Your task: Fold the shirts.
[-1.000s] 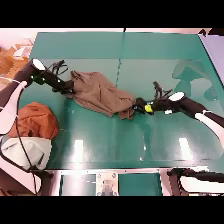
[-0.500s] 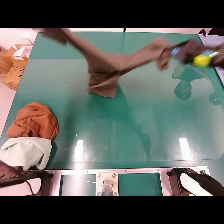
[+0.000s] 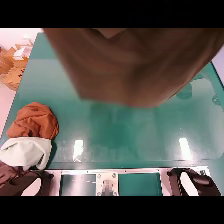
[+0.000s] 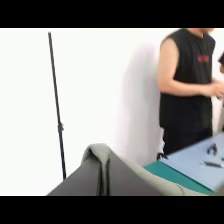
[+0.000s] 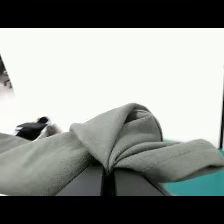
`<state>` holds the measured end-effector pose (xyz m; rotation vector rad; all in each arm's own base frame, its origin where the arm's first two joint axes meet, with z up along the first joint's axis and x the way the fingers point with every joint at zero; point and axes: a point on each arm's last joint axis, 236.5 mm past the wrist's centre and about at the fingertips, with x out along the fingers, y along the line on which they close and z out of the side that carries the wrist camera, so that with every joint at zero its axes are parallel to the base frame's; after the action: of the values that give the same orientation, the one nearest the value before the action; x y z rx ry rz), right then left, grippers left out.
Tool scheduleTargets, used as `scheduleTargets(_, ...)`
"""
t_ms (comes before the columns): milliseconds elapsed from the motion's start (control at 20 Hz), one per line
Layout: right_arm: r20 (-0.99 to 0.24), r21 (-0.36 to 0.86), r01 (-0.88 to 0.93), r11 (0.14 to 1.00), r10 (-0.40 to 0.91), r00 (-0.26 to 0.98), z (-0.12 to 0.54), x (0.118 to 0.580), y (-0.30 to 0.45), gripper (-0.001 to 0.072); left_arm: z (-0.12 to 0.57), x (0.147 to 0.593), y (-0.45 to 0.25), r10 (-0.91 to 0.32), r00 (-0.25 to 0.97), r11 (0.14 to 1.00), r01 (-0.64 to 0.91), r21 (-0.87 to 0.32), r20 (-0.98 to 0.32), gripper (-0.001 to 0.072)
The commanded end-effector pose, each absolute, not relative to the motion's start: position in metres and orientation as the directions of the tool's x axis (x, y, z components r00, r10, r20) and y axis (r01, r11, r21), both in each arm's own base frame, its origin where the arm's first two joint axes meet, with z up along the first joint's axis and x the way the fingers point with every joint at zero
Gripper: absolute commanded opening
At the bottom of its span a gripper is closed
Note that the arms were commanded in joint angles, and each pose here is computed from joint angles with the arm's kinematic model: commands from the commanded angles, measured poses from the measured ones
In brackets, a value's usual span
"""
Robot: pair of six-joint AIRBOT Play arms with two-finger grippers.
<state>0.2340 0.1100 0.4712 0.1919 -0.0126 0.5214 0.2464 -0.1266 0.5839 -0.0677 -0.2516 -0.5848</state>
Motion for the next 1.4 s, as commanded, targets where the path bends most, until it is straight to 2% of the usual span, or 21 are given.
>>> scheduleTargets(0, 0.074, 0.129, -0.445, 0.886, 0.439, 0.895, 0.475, 0.226, 0.101, 0.0018, 0.573, 0.259, -0.120, -0.511, 0.830, 0.845, 0.533, -0.045, 0.224, 0.0023)
scheduleTargets(200, -0.086, 0.258, -0.408, 0.876, 0.441, 0.893, 0.414, 0.294, 0.085, 0.0018, 0.461, 0.347, -0.130, -0.556, 0.824, 0.826, 0.532, -0.187, -0.109, 0.0023)
scheduleTargets(400, -0.308, 0.451, -0.271, 0.851, 0.433, 0.847, 0.294, 0.404, 0.058, 0.0018, 0.293, 0.443, -0.133, -0.572, 0.685, 0.818, 0.432, -0.381, -0.452, 0.0024)
scheduleTargets(550, -0.424, 0.543, -0.156, 0.825, 0.430, 0.797, 0.200, 0.479, 0.054, 0.0018, 0.173, 0.495, -0.131, -0.566, 0.573, 0.822, 0.333, -0.462, -0.593, 0.0023)
scheduleTargets(650, -0.496, 0.587, -0.095, 0.804, 0.450, 0.743, 0.135, 0.512, 0.065, 0.0018, 0.108, 0.519, -0.135, -0.581, 0.504, 0.809, 0.274, -0.519, -0.639, 0.0023)
scheduleTargets(800, -0.615, 0.615, -0.018, 0.788, 0.495, 0.614, 0.036, 0.525, 0.090, 0.0018, 0.025, 0.533, -0.149, -0.614, 0.400, 0.784, 0.211, -0.584, -0.680, 0.0023)
scheduleTargets(950, -0.669, 0.620, 0.023, 0.784, 0.513, 0.538, -0.014, 0.524, 0.102, 0.0021, -0.029, 0.529, -0.164, -0.622, 0.317, 0.782, 0.192, -0.594, -0.716, 0.0023)
scheduleTargets(1000, -0.671, 0.621, 0.024, 0.783, 0.516, 0.533, -0.014, 0.522, 0.101, 0.0111, -0.035, 0.532, -0.166, -0.618, 0.320, 0.784, 0.187, -0.592, -0.718, 0.0024)
scheduleTargets(1050, -0.667, 0.627, 0.019, 0.779, 0.523, 0.530, -0.006, 0.521, 0.095, 0.0276, -0.035, 0.536, -0.164, -0.611, 0.337, 0.789, 0.185, -0.587, -0.716, 0.0024)
scheduleTargets(1100, -0.662, 0.638, 0.010, 0.770, 0.542, 0.519, 0.009, 0.516, 0.086, 0.0312, -0.032, 0.540, -0.165, -0.615, 0.354, 0.784, 0.182, -0.593, -0.705, 0.0024)
scheduleTargets(1350, -0.673, 0.683, 0.060, 0.728, 0.594, 0.441, 0.064, 0.446, 0.034, 0.0308, -0.029, 0.543, -0.164, -0.614, 0.364, 0.785, 0.185, -0.592, -0.701, 0.0024)
